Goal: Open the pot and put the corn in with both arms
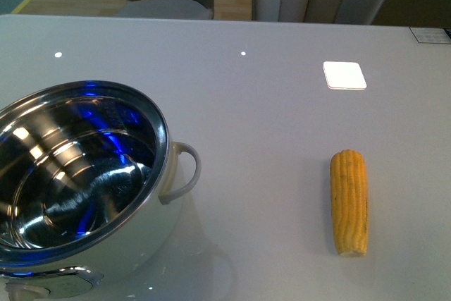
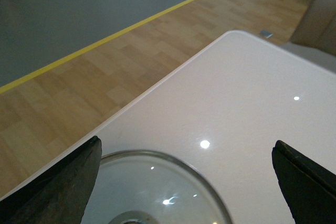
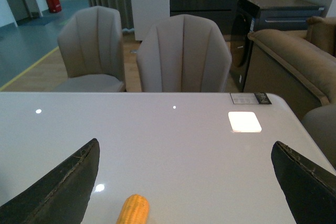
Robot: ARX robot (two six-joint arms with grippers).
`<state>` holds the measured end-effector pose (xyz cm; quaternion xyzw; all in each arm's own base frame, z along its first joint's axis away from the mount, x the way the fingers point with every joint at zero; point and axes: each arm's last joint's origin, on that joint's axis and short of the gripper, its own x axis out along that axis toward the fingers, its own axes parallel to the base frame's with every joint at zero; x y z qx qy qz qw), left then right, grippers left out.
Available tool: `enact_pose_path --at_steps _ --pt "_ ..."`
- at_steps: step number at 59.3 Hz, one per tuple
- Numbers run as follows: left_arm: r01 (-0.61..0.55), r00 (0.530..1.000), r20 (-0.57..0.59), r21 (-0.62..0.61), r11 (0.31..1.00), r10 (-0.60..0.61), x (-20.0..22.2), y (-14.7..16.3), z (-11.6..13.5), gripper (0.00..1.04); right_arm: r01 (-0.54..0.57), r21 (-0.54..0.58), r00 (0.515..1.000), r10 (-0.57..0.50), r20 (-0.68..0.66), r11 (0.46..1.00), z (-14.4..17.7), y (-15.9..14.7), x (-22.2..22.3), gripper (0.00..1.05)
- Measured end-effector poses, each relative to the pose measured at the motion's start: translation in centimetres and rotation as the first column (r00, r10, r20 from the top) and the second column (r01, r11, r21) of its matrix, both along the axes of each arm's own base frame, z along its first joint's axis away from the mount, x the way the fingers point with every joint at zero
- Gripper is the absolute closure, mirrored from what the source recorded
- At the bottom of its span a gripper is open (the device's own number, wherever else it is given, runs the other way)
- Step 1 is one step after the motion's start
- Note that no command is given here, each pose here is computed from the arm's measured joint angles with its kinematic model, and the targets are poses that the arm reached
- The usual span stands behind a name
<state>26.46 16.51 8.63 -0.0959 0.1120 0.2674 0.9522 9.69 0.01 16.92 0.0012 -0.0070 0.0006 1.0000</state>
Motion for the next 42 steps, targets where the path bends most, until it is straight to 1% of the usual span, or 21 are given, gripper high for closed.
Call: enact_pose_path --at_steps 2,8,14,20,30,42 --pt "0.022 1.000 0.021 -0.003 1.000 -0.022 -0.2 -0.7 1.4 0.07 0.000 0.000 1.000 0.000 0.000 1.000 0.0 0.0 0.0 0.09" --pt "0.095 0.994 0.063 -0.023 0.995 -0.093 -1.3 -2.9 4.4 0.07 0.000 0.000 1.000 0.000 0.000 1.000 0.0 0.0 0.0 0.09" --pt "0.146 0.986 0.087 -0.033 0.989 -0.143 -2.9 -4.9 6.6 0.07 0.000 0.000 1.000 0.000 0.000 1.000 0.0 0.0 0.0 0.09" --pt "0.162 0.982 0.102 -0.042 0.986 -0.157 -4.7 -6.3 8.3 0.07 0.000 0.000 1.000 0.000 0.000 1.000 0.0 0.0 0.0 0.09" --pt "0.181 0.977 0.123 -0.025 0.983 -0.177 -7.2 -8.5 10.4 0.07 0.000 0.000 1.000 0.000 0.000 1.000 0.0 0.0 0.0 0.09" --pt "0.215 0.973 0.100 -0.038 0.976 -0.210 -9.8 -12.1 10.5 0.07 0.000 0.000 1.000 0.000 0.000 1.000 0.0 0.0 0.0 0.09"
